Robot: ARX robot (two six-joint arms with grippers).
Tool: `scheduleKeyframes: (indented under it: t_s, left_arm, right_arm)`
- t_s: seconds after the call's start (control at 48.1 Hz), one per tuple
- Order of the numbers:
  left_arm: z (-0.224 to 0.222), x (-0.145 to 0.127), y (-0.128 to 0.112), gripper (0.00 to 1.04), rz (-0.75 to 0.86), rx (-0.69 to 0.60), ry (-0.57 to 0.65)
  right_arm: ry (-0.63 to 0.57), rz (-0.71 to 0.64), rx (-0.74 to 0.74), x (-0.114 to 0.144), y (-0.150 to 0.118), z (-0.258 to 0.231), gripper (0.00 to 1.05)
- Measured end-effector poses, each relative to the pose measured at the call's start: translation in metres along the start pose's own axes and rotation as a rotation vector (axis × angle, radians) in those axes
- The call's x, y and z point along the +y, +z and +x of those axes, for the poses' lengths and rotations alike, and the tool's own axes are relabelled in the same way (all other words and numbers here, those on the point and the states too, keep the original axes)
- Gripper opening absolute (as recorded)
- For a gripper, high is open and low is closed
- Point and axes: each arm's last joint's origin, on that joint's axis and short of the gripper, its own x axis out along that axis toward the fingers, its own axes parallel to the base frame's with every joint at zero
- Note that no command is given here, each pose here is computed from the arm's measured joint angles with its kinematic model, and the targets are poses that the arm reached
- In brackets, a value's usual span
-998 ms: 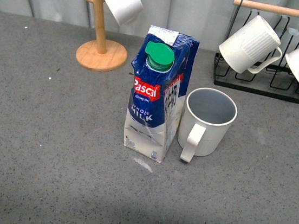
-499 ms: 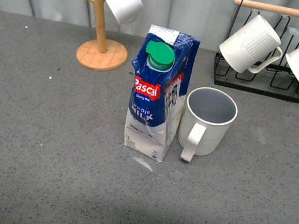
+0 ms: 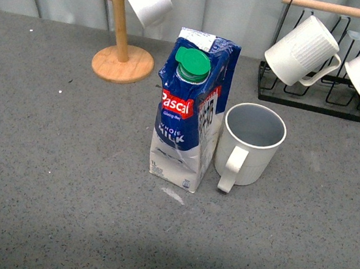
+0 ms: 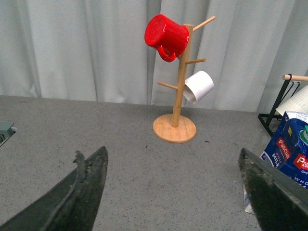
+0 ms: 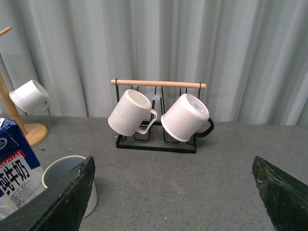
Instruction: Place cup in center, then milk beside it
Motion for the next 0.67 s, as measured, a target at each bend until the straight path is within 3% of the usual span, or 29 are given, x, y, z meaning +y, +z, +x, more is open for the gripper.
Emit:
scheduleKeyframes:
  t_s: [0.104,0.665]
  left_arm:
    - [0.0000,0.0000,0.0000,1.00,0.002,0.000,0.000]
    - [0.0000,0.0000,0.0000,0.98,0.002,0.000,0.000]
  right_arm:
    - [0.000,0.000,0.000,0.0000,0.0000,0.0000,0.96]
    - [0.000,0.000,0.000,0.0000,0.0000,0.0000,0.96]
